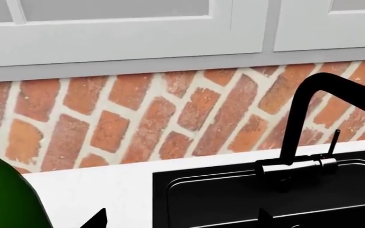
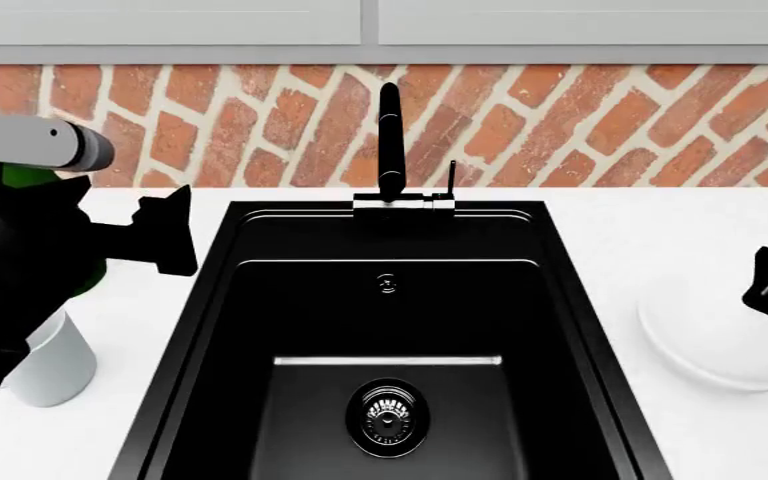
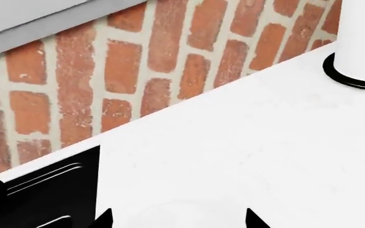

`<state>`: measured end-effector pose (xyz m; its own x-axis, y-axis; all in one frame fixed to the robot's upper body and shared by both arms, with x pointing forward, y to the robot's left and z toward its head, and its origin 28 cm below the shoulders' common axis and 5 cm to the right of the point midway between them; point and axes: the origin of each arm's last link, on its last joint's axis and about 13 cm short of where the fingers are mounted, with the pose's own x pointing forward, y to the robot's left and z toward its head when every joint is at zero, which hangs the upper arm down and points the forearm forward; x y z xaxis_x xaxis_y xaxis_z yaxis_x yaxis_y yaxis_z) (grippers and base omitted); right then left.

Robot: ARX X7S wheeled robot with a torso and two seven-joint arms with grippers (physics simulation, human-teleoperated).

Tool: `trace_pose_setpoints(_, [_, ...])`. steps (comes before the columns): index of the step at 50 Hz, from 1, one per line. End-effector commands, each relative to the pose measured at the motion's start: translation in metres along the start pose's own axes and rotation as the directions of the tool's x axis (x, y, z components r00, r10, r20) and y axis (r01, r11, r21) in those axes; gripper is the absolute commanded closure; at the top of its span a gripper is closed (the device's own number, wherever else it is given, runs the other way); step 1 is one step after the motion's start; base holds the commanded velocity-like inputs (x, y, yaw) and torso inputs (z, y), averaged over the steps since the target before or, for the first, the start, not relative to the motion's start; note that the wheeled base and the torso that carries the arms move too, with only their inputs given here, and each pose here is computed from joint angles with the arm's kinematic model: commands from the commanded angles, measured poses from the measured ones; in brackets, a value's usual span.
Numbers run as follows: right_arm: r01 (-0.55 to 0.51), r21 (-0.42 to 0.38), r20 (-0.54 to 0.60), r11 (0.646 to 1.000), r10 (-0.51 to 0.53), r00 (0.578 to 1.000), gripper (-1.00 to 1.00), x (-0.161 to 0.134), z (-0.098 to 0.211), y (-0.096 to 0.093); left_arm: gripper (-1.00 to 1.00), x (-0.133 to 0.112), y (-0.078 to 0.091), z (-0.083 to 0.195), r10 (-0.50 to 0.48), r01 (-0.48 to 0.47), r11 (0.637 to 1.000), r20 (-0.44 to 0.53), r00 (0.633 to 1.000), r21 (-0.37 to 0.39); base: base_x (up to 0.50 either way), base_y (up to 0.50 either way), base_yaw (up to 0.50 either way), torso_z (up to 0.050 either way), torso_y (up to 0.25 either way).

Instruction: Pick the cup and bowl from the sink and place them on the counter for drying.

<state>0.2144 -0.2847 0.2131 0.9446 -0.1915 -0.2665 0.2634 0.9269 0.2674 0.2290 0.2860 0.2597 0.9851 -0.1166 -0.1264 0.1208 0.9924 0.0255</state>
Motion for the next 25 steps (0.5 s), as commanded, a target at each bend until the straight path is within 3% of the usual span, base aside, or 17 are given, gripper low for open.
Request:
trace_pose_setpoints(1, [-0.079,-0.123,0.028,0.989,0.083,0.996,-1.0,-0.023,0.007,0.023,-1.0,0.002,-0.001,-0.002,-0.015,0.015,1.0,0.003,1.0,-0.022,0.0,0.0,0.0,0.0,0.0])
trace_pose_setpoints(11, [-0.134,-0.198,0.021,0.971,0.14,0.99,-1.0,-0.044,0.018,0.046,-1.0,0.003,-0.001,-0.002,-0.016,0.016,1.0,0.001,1.0,-0.026,0.0,0.0,0.0,0.0,0.0])
trace_pose_setpoints(15, [-0.176,-0.234,-0.002,0.956,0.18,0.984,-1.0,0.006,0.03,0.057,-1.0,0.002,-0.002,-0.003,-0.022,0.022,1.0,0.0,1.0,-0.02,0.0,0.0,0.0,0.0,0.0])
trace_pose_setpoints(18, [-0.2,-0.255,-0.015,0.946,0.203,0.979,-1.0,0.025,0.034,0.068,-1.0,0.004,-0.003,-0.001,-0.025,0.025,0.999,0.005,1.0,-0.024,0.0,0.0,0.0,0.0,0.0])
trace_pose_setpoints(25, [-0.251,-0.272,-0.06,0.929,0.244,0.968,-1.0,0.042,0.035,0.087,-1.0,0.003,-0.002,-0.001,-0.025,0.025,0.999,0.004,1.0,-0.024,0.0,0.0,0.0,0.0,0.0])
